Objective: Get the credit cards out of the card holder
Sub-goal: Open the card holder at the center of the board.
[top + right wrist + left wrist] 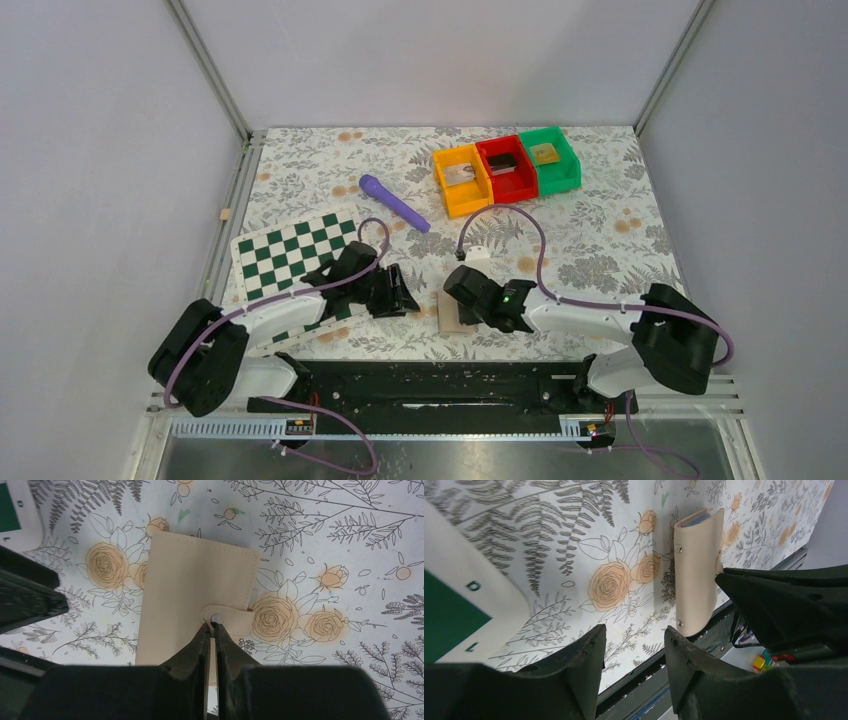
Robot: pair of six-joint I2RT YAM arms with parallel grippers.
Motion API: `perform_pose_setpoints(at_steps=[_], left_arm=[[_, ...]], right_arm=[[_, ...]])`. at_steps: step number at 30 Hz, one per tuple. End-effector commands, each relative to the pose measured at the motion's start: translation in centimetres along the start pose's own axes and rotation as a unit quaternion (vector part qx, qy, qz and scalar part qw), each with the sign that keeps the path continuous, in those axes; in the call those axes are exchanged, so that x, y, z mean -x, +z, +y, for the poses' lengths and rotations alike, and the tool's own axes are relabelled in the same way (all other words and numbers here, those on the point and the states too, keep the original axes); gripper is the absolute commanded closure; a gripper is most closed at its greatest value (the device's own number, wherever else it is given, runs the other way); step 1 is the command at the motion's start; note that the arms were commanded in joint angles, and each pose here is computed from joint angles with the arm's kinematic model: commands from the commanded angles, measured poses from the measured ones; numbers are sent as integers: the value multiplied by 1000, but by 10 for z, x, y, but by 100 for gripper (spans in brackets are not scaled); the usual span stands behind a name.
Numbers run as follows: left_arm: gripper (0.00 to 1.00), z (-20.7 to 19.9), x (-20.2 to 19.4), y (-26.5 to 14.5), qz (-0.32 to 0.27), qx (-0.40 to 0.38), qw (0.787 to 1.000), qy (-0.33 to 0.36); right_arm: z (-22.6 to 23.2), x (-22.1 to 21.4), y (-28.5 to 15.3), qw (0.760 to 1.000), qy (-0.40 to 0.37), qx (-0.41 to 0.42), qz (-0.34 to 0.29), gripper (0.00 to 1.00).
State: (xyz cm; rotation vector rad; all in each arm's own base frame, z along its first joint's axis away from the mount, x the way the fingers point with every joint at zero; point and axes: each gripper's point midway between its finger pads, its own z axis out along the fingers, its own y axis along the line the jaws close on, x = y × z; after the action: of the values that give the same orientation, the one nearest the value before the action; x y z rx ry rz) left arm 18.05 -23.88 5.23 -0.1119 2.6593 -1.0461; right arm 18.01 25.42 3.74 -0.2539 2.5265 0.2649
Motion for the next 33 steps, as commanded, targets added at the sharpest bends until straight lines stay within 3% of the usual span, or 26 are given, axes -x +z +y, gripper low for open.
perform_pose_setpoints(at_steps=[1, 6, 11, 23, 27, 31, 33], left_arm=[[54, -38, 16, 9, -20, -55, 998, 18], [52, -58, 5, 25, 3, -92, 995, 33], [43, -63, -4, 36, 14, -107, 994, 35], [50, -58, -19, 51, 36, -113, 993, 23], [66, -57, -21, 53, 41, -109, 993, 20], [98, -47, -22, 56, 41, -84, 995, 17], [100, -42, -23, 57, 43, -74, 996, 14]], right_arm=[[15, 18, -13, 998, 4, 45, -38, 99], [16, 16, -14, 997, 10, 57, -41, 99], [17, 15, -14, 997, 12, 63, -43, 99], [23, 13, -17, 995, 28, 86, -45, 100], [22, 13, -18, 995, 30, 88, -47, 100], [16, 13, -19, 995, 37, 82, -53, 100], [12, 12, -20, 995, 40, 77, -55, 100]])
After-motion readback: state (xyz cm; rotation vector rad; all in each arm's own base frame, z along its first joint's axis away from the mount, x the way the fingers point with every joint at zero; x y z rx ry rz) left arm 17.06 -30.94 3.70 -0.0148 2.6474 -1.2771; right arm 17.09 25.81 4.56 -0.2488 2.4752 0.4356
